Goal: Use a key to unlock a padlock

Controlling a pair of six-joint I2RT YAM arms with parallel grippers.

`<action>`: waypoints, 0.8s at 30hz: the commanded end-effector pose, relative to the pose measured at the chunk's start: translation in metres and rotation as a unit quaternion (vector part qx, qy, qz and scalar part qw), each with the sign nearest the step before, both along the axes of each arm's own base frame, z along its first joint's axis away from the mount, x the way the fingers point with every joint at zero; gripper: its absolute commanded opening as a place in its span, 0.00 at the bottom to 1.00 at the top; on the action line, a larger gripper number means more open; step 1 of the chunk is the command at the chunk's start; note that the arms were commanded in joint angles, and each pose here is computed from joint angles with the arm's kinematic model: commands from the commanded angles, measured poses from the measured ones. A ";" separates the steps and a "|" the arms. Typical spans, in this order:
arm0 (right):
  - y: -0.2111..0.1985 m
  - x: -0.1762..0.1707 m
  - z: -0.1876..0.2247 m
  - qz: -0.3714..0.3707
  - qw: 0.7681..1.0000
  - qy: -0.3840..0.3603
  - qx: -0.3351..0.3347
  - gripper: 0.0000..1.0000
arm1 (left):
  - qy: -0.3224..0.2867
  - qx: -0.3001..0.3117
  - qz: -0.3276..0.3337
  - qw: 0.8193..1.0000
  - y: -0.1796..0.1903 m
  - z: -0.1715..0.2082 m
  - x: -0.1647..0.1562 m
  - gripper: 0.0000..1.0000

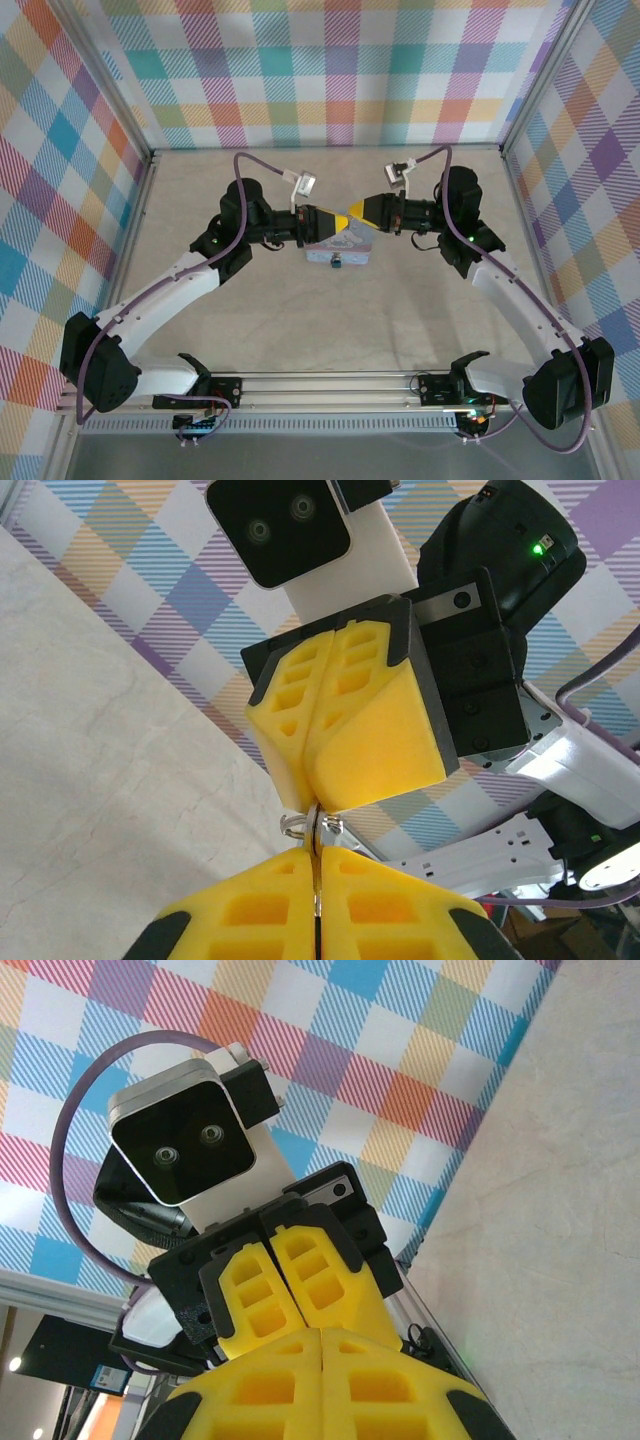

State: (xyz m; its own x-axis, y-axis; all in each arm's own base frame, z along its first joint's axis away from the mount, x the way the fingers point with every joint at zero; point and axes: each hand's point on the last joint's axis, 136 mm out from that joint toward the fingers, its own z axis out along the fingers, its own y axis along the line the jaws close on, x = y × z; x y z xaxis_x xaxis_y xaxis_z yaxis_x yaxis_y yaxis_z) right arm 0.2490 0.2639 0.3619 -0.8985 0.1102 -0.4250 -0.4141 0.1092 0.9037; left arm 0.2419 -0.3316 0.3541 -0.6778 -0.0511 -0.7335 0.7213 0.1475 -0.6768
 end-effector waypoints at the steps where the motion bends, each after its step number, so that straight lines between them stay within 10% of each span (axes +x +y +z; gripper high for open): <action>1: 0.001 -0.009 0.010 0.012 1.000 -0.025 0.012 0.00 | -0.015 -0.009 -0.020 1.000 -0.009 0.005 -0.008 0.05; 16: -0.001 -0.009 0.011 0.002 0.999 -0.032 0.015 0.00 | -0.012 -0.002 -0.027 1.000 -0.013 -0.001 -0.013 0.07; 24: -0.001 -0.008 0.010 -0.003 0.999 -0.033 0.012 0.00 | -0.013 -0.004 -0.012 1.000 -0.010 0.001 -0.010 0.25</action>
